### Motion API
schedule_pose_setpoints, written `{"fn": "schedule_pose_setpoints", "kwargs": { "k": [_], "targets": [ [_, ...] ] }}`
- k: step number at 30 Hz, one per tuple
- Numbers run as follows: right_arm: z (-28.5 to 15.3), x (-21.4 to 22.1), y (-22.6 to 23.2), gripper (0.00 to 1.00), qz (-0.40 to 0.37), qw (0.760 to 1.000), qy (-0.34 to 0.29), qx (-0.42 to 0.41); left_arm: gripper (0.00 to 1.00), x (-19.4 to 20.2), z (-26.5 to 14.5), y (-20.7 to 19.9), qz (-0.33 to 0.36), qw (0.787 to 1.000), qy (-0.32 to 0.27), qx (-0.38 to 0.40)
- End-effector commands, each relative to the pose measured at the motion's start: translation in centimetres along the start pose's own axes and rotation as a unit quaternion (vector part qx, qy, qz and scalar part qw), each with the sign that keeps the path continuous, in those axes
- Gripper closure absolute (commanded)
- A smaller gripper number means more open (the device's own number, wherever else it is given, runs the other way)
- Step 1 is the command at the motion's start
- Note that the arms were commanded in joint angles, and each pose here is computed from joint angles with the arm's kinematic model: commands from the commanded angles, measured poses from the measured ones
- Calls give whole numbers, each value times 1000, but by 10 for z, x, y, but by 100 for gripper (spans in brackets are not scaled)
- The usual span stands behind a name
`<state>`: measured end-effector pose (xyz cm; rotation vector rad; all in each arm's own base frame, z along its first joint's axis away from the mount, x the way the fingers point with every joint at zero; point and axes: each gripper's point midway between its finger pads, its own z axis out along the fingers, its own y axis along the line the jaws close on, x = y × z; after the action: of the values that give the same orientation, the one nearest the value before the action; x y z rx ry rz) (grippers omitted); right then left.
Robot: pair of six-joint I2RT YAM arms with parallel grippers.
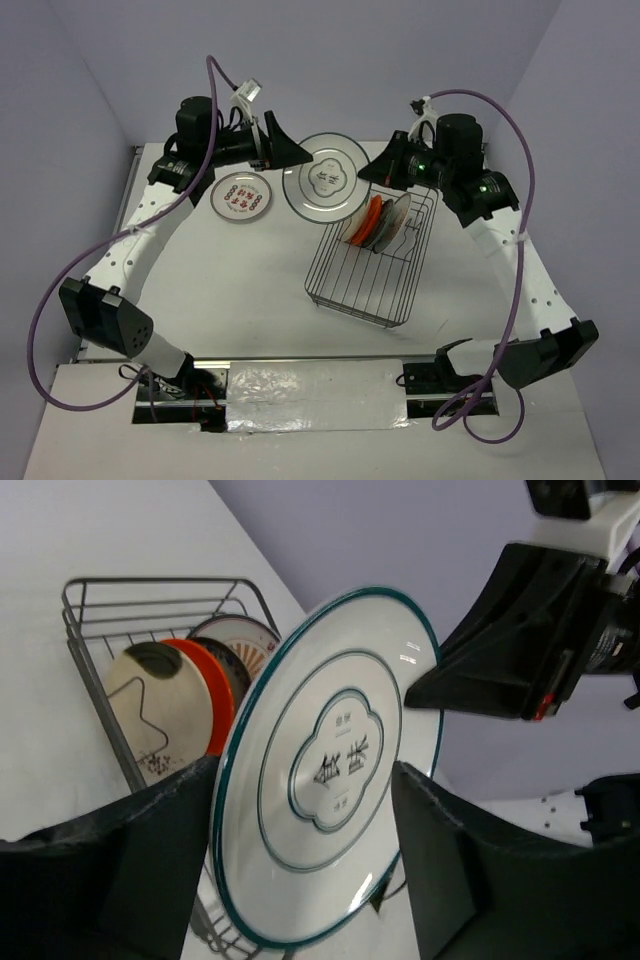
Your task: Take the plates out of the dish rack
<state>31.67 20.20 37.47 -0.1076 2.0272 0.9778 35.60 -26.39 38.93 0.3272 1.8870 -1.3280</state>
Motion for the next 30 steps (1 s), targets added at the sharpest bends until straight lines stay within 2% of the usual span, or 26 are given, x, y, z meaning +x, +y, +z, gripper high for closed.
{"fn": "schedule_pose_setpoints", "kwargs": {
  "k": [1, 2, 3, 4, 7, 8, 9, 10, 11, 12, 13, 14, 15, 16, 18, 20, 22, 24, 25, 28, 30],
  "targets": [
    [-9, -33, 65, 100, -29, 986, -53, -153, 24, -4, 0, 1, 15, 1000, -4, 5],
    [-8, -32, 66, 100, -20, 986, -52, -158, 34, 1, 1, 3, 9, 1000, 0, 10],
    [-7, -33, 66, 100, -19, 985, -54, -160, 61, 1, 2, 4, 9, 1000, -1, 9],
    [-3, -34, 62, 100, -17, 986, -59, -153, 74, 3, 3, 8, 8, 1000, 1, 5],
    [6, -32, 52, 100, -5, 989, -57, -139, 97, 3, 3, 14, 8, 1000, 11, -10],
    [7, -32, 49, 95, -6, 989, -56, -133, 100, 1, 2, 21, 6, 1000, 9, -21],
    [10, -31, 43, 80, -2, 991, -54, -120, 100, -1, 1, 29, 3, 999, 9, -34],
    [11, -25, 33, 57, 11, 995, -41, -91, 100, -6, -4, 46, -8, 997, -1, -81],
    [12, -34, 6, 19, 23, 997, -68, -16, 100, -17, -17, 74, -28, 991, -20, -131],
    [5, -25, -17, 5, 47, 996, -53, 54, 100, -16, -31, 108, -71, 975, -36, -208],
    [-2, -24, -37, 4, 57, 991, -57, 111, 100, -17, -45, 135, -103, 962, -46, -250],
    [-15, -30, -70, 3, 72, 972, -88, 204, 100, -22, -75, 180, -150, 937, -70, -308],
    [-26, -19, -84, 2, 82, 963, -74, 247, 100, -16, -90, 206, -194, 916, -80, -340],
    [-32, -19, -90, 2, 77, 958, -79, 265, 100, -5, -106, 233, -225, 901, -82, -363],
    [-50, -19, -89, 2, 60, 955, -92, 275, 100, -10, -131, 285, -236, 874, -113, -409],
    [-59, -15, -87, 2, 46, 956, -94, 274, 100, -14, -136, 322, -239, 865, -119, -425],
    [-73, -13, -82, 2, 33, 957, -100, 272, 100, -30, -130, 334, -230, 873, -128, -411],
    [-79, -9, -80, 2, 18, 958, -95, 272, 100, -21, -124, 361, -243, 866, -111, -423],
    [-81, -5, -80, 2, 13, 959, -89, 268, 98, -27, -122, 363, -241, 867, -112, -421],
    [-80, 9, -84, 2, -5, 962, -61, 267, 94, -9, -121, 384, -252, 858, -95, -437],
    [-78, 20, -92, 2, -14, 961, -40, 274, 86, -2, -122, 391, -251, 857, -93, -441]
  ]
}}
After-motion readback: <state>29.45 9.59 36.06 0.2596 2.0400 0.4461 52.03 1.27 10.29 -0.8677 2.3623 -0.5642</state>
